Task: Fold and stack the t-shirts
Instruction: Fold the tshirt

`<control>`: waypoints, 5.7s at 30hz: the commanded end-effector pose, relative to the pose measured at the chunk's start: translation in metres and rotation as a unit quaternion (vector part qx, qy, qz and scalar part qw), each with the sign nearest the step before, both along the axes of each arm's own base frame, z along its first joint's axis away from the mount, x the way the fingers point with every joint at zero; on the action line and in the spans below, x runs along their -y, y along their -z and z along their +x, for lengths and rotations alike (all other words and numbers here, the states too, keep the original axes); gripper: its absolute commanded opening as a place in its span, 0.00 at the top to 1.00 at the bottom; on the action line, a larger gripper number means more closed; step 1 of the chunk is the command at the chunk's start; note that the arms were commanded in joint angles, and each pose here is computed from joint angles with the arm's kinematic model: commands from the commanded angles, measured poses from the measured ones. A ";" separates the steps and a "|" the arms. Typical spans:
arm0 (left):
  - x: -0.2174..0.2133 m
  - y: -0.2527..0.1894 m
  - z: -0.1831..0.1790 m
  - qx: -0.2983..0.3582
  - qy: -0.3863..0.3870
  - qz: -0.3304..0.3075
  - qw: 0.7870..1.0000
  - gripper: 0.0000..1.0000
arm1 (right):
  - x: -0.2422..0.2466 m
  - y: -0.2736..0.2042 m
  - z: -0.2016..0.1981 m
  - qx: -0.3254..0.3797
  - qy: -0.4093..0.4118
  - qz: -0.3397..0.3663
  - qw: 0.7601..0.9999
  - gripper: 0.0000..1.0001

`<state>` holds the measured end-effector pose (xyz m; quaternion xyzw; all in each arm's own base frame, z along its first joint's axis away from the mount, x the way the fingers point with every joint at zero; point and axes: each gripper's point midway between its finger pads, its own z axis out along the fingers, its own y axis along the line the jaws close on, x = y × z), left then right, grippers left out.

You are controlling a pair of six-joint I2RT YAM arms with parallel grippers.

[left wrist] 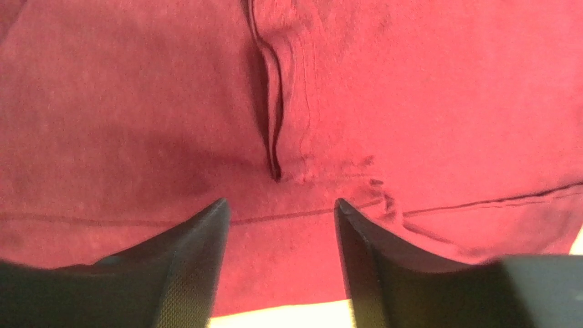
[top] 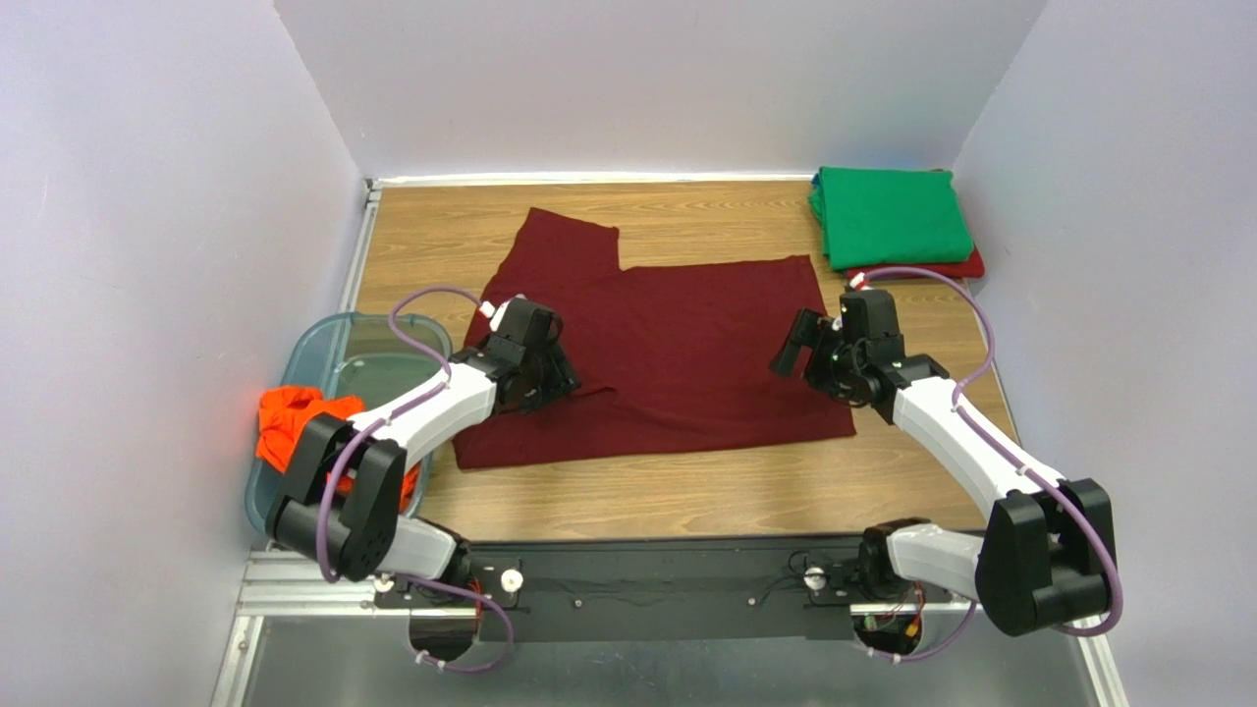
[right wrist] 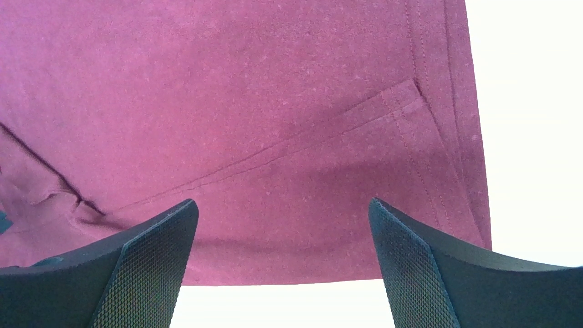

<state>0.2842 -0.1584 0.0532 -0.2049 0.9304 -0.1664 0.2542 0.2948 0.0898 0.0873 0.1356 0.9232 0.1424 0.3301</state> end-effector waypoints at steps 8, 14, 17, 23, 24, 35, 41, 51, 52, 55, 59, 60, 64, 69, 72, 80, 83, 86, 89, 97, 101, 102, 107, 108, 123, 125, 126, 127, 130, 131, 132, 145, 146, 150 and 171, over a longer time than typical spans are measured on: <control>0.011 0.017 0.021 -0.004 0.028 0.018 0.999 0.51 | 0.012 -0.005 0.002 0.010 0.016 -0.026 0.999 0.00; 0.012 0.026 0.021 -0.015 0.030 0.020 0.999 0.62 | 0.015 -0.003 0.002 0.008 0.023 -0.033 0.999 0.00; 0.013 0.026 0.021 -0.014 0.032 0.019 0.999 0.72 | 0.015 -0.003 0.002 0.009 0.024 -0.033 0.999 0.00; 0.018 0.017 0.027 -0.001 0.039 0.012 0.999 1.00 | 0.017 -0.003 0.002 0.010 0.026 -0.036 0.999 0.00; 0.020 0.014 0.028 0.002 0.041 0.011 0.999 1.00 | 0.017 -0.003 0.002 0.009 0.026 -0.036 0.999 0.00; 0.030 0.001 0.044 0.024 0.056 0.012 0.998 1.00 | 0.019 -0.006 0.003 0.016 0.032 -0.041 0.999 0.00; 0.038 -0.005 0.056 0.034 0.062 0.012 0.997 1.00 | 0.020 -0.008 0.004 0.019 0.033 -0.042 0.998 0.00; 0.050 -0.003 0.072 0.031 0.073 0.012 0.997 1.00 | 0.022 -0.007 0.006 0.019 0.036 -0.049 0.998 0.00; 0.051 -0.002 0.074 0.030 0.073 0.013 0.997 1.00 | 0.022 -0.008 0.005 0.019 0.036 -0.049 0.998 0.00; 0.057 -0.004 0.082 0.036 0.076 0.011 0.996 1.00 | 0.023 -0.009 0.007 0.021 0.039 -0.050 0.998 0.00; 0.063 -0.006 0.092 0.041 0.078 0.009 0.996 1.00 | 0.024 -0.009 0.009 0.020 0.044 -0.053 0.997 0.00; 0.064 -0.006 0.094 0.041 0.078 0.009 0.996 1.00 | 0.024 -0.008 0.010 0.018 0.043 -0.053 0.997 0.00; 0.070 -0.008 0.103 0.046 0.079 0.005 0.996 0.99 | 0.024 -0.010 0.012 0.020 0.046 -0.054 0.997 0.00; 0.076 -0.011 0.114 0.051 0.087 0.007 0.995 0.48 | 0.025 -0.015 0.014 0.028 0.048 -0.053 0.997 0.00; 0.077 -0.014 0.114 0.055 0.092 0.009 0.994 0.25 | 0.026 -0.017 0.014 0.032 0.050 -0.055 0.997 0.00; 0.071 -0.067 0.128 0.119 0.086 0.023 0.989 0.06 | 0.021 -0.035 0.023 0.053 0.051 -0.040 0.997 0.00; 0.055 -0.102 0.144 0.166 0.050 0.056 0.983 0.02 | 0.021 -0.048 0.033 0.067 0.056 -0.040 0.995 0.00; 0.039 -0.135 0.160 0.205 0.020 0.077 0.976 0.02 | 0.022 -0.060 0.046 0.079 0.062 -0.044 0.994 0.00; 0.015 -0.155 0.183 0.226 -0.019 0.112 0.967 0.02 | 0.020 -0.064 0.058 0.080 0.060 -0.048 0.994 0.00; -0.049 -0.183 0.268 0.245 -0.046 0.148 0.957 0.02 | 0.018 -0.065 0.075 0.076 0.056 -0.056 0.994 0.00; -0.061 -0.167 0.311 0.246 -0.027 0.192 0.950 0.02 | 0.023 -0.061 0.077 0.073 0.060 -0.074 0.993 0.00; -0.064 -0.167 0.318 0.244 -0.024 0.196 0.949 0.02 | 0.024 -0.060 0.077 0.071 0.060 -0.077 0.993 0.00; -0.070 -0.147 0.356 0.242 -0.005 0.213 0.947 0.02 | 0.029 -0.055 0.077 0.067 0.063 -0.092 0.991 0.00; -0.071 -0.140 0.359 0.240 -0.003 0.215 0.947 0.02 | 0.029 -0.053 0.077 0.064 0.060 -0.093 0.992 0.00; -0.076 -0.055 0.395 0.213 0.006 0.243 0.946 0.01 | 0.032 -0.037 0.061 0.047 0.045 -0.106 0.992 0.00; -0.078 -0.042 0.393 0.199 -0.002 0.225 0.954 0.01 | 0.031 -0.036 0.062 0.046 0.044 -0.106 0.992 0.00; -0.077 -0.037 0.393 0.195 0.000 0.215 0.957 0.01 | 0.031 -0.035 0.062 0.045 0.044 -0.106 0.992 0.00; -0.076 -0.031 0.391 0.188 0.005 0.200 0.962 0.02 | 0.031 -0.034 0.062 0.044 0.044 -0.106 0.992 0.00; -0.073 -0.016 0.390 0.174 0.010 0.171 0.970 0.01 | 0.032 -0.032 0.062 0.040 0.043 -0.108 0.992 0.00; -0.072 -0.017 0.390 0.175 0.008 0.169 0.970 0.01 | 0.031 -0.031 0.062 0.039 0.043 -0.108 0.992 0.00; -0.072 -0.013 0.390 0.172 0.009 0.169 0.970 0.01 | 0.031 -0.030 0.062 0.038 0.043 -0.108 0.993 0.00; -0.055 0.031 0.386 0.139 0.017 0.119 0.983 0.03 | 0.032 -0.031 0.062 0.039 0.044 -0.110 0.992 0.00; -0.055 0.029 0.387 0.141 0.015 0.118 0.983 0.03 | 0.032 -0.031 0.062 0.039 0.044 -0.110 0.992 0.00; -0.054 0.033 0.385 0.136 0.012 0.114 0.984 0.19 | 0.033 -0.029 0.062 0.037 0.044 -0.112 0.992 0.00; -0.062 0.049 0.366 0.094 -0.024 0.194 0.976 0.92 | 0.033 -0.025 0.059 0.032 0.044 -0.113 0.992 0.00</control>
